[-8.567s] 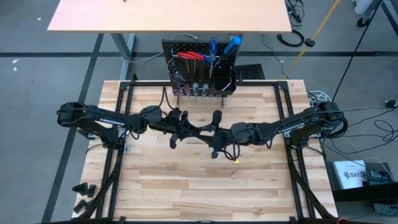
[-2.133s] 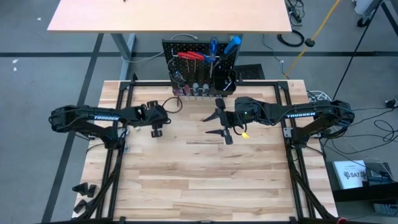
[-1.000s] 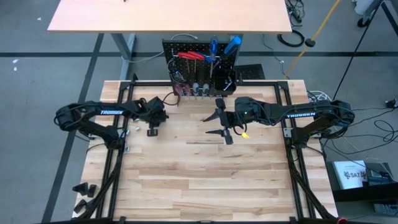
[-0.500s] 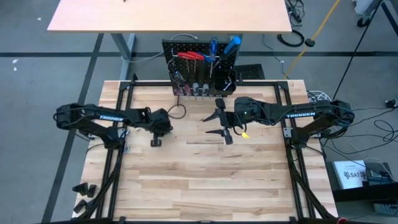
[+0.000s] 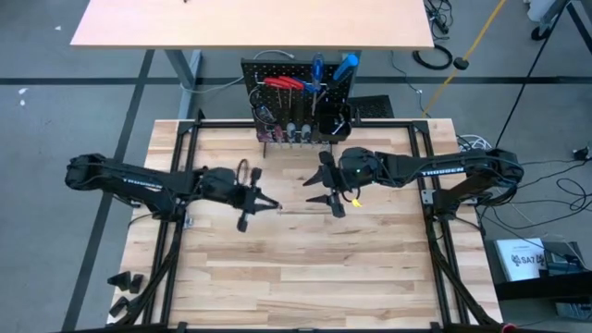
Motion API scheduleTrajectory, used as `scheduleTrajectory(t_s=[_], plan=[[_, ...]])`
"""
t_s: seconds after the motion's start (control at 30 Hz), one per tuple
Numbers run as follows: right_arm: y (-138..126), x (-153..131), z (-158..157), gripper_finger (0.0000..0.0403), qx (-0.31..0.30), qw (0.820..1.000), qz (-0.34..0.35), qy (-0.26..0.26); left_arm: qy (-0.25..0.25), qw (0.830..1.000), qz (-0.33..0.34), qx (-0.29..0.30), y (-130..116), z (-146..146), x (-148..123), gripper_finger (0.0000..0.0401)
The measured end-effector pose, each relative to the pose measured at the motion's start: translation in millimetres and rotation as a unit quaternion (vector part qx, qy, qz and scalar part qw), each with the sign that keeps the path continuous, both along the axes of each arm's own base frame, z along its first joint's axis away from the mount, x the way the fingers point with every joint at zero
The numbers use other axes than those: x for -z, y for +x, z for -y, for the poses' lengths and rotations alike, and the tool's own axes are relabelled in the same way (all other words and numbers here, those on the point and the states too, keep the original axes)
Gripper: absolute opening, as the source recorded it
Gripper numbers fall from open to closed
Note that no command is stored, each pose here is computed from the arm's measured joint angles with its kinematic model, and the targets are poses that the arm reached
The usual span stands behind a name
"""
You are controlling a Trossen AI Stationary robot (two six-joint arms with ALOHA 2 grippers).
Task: Hang tools onto peg board
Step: Put the extension bar into the black bin on the peg board
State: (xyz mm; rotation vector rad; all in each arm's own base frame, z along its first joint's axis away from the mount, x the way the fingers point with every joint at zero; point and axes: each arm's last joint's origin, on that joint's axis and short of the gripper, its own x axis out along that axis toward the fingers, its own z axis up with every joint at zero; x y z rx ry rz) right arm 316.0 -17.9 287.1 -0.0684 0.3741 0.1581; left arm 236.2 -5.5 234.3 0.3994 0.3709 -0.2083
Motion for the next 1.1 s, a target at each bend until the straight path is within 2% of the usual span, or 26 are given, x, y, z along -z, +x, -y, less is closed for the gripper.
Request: scheduleTrajectory(t_s=[0.13, 0.3, 0.47, 0.67, 0.8, 1.1], plan=[[7, 11, 1, 0.0212, 0.002, 1.000, -0.016, 0.006, 0.070, 0.992, 0.096, 0.044, 5, 7, -16, 0.0034], [17, 19, -1, 0.0212, -0.002, 1.000, -0.007, 0.005, 0.121, 0.977, 0.168, 0.052, 7, 7, -29, 0.0036], [26, 17, -9, 0.0212, -0.015, 0.999, 0.037, 0.003, 0.133, 0.972, 0.184, 0.066, 7, 8, -31, 0.0039], [28, 15, -30, 0.0212, -0.041, 0.997, 0.057, 0.015, 0.139, 0.958, 0.203, 0.147, 6, 12, -32, 0.0041], [28, 12, -45, 0.0212, -0.063, 0.995, 0.072, 0.015, 0.160, 0.951, 0.213, 0.154, 6, 12, -33, 0.0041], [26, 9, -67, 0.0212, -0.091, 0.992, 0.089, 0.014, 0.158, 0.941, 0.245, 0.171, 6, 14, -38, 0.0042]])
